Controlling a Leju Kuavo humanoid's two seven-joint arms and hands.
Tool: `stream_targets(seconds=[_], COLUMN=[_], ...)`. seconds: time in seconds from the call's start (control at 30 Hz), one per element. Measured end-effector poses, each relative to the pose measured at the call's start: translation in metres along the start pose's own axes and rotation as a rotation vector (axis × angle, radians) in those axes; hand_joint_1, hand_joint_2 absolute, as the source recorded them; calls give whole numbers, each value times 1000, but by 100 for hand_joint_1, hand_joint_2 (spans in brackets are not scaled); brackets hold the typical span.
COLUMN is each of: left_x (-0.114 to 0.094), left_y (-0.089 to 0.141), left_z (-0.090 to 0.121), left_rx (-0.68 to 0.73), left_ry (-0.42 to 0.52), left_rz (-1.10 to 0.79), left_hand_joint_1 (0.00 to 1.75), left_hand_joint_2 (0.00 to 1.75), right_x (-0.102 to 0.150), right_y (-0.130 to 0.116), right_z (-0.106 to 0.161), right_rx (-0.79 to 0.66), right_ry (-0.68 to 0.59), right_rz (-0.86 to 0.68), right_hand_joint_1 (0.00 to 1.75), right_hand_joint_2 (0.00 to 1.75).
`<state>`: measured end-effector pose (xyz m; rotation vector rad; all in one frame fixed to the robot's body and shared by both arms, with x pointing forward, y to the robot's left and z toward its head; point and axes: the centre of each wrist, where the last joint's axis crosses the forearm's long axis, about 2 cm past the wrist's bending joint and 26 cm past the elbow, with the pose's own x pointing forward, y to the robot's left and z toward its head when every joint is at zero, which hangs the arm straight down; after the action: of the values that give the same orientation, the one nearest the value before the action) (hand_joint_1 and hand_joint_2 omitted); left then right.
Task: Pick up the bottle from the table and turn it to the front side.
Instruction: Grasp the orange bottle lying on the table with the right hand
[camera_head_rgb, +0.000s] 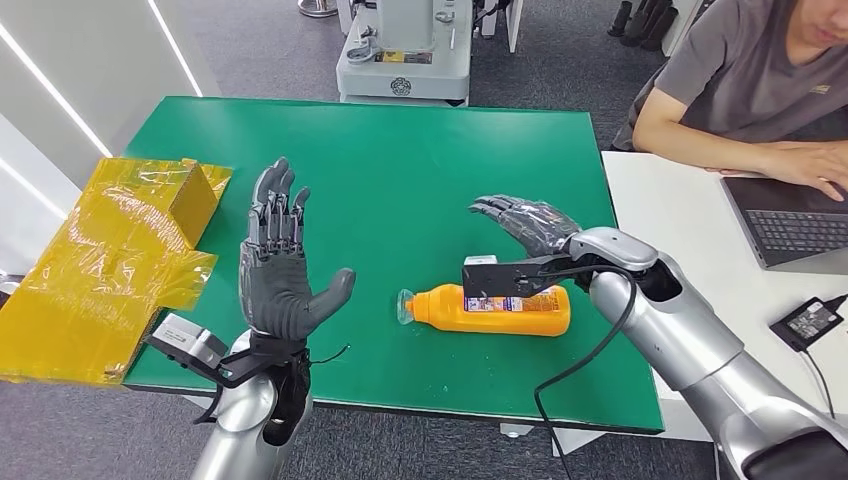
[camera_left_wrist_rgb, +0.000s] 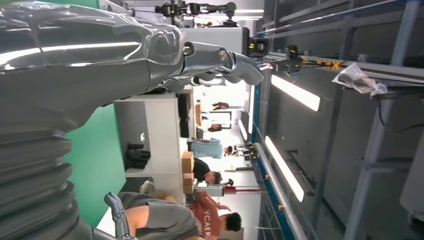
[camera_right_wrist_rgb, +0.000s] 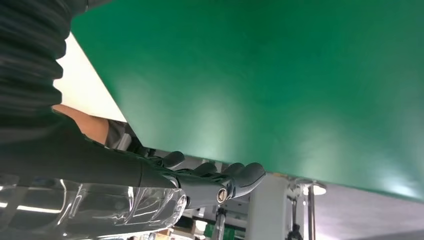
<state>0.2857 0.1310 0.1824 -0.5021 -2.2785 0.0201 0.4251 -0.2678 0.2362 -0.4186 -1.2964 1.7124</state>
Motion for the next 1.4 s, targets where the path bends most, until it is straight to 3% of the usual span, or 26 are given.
stream_targets(seconds=[0.67,1.17,1.4], left_x=[0,-4,-5], left_y=[0,-8,-9], left_z=[-2,-8,-8], left_rx=[-6,4,-3], left_ry=[2,8,11], left_rz=[3,30,28], left_hand_joint_1=[0,0,0], left_hand_joint_2=[175,175,175], right_x=[-16,-58,-66], right_y=[13,110,125], right_z=[1,33,40], right_rx=[83,250,279], right_ry=[62,227,270], right_rz=[-7,-67,-66], right_hand_joint_1=[0,0,0], right_hand_joint_2=[175,175,175])
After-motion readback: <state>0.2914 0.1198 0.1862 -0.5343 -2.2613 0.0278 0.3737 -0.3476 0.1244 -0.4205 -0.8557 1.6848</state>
